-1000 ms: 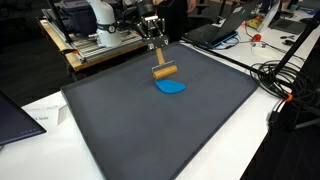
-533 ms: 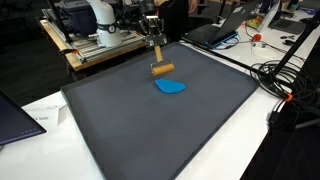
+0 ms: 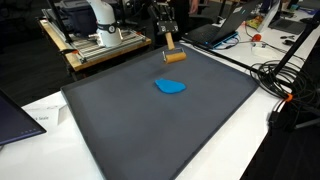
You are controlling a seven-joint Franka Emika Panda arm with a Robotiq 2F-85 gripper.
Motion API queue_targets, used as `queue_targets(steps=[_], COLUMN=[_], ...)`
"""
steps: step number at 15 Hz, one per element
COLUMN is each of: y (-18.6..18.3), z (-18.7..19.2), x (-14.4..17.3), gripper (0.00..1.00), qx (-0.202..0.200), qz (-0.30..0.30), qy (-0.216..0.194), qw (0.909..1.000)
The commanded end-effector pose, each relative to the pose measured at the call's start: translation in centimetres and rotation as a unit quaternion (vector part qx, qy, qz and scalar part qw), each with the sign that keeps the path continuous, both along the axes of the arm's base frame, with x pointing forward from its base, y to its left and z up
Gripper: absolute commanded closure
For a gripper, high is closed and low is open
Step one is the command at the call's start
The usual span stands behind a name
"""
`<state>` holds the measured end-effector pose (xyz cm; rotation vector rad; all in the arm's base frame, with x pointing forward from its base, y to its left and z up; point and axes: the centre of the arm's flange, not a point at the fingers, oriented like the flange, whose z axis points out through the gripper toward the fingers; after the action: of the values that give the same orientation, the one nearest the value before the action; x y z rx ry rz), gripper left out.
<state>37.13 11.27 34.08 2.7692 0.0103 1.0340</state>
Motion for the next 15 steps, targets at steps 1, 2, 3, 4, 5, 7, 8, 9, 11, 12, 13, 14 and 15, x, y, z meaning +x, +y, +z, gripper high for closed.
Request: queue_targets(steps=[1, 2, 3, 4, 5, 7, 8, 9, 11, 12, 13, 14, 15], y=[3.1, 3.7, 4.2, 4.9, 5.4, 6.6, 7.1, 7.5, 8.5, 8.9, 9.3, 9.7, 9.7], z=[6.2, 6.7, 7.1, 7.6, 8.1, 9.0, 9.4, 9.7, 9.7, 9.7, 9.4, 9.2, 8.8], x=[2.1, 2.5, 2.8, 3.1, 3.5, 4.4, 5.0, 5.5, 6.8, 7.4, 8.1, 8.7, 9.5], gripper=[0.78, 0.78, 0.78, 0.78, 0.78, 0.78, 0.78, 0.78, 0.78, 0.78, 0.78, 0.78, 0.78], qx=[-0.052, -0.068, -0.081, -0.095, -0.107, -0.130, -0.138, -0.145, -0.158, -0.162, -0.165, -0.165, -0.161], qz=[-0.005, -0.005, -0.006, -0.005, -0.005, -0.004, -0.002, -0.002, -0.004, -0.004, -0.004, -0.005, -0.004], qy=[0.009, 0.014, 0.020, 0.028, 0.036, 0.053, 0.063, 0.073, 0.092, 0.102, 0.114, 0.121, 0.129], qw=[0.9986, 0.9976, 0.9965, 0.9951, 0.9936, 0.9900, 0.9884, 0.9868, 0.9831, 0.9815, 0.9797, 0.9788, 0.9784])
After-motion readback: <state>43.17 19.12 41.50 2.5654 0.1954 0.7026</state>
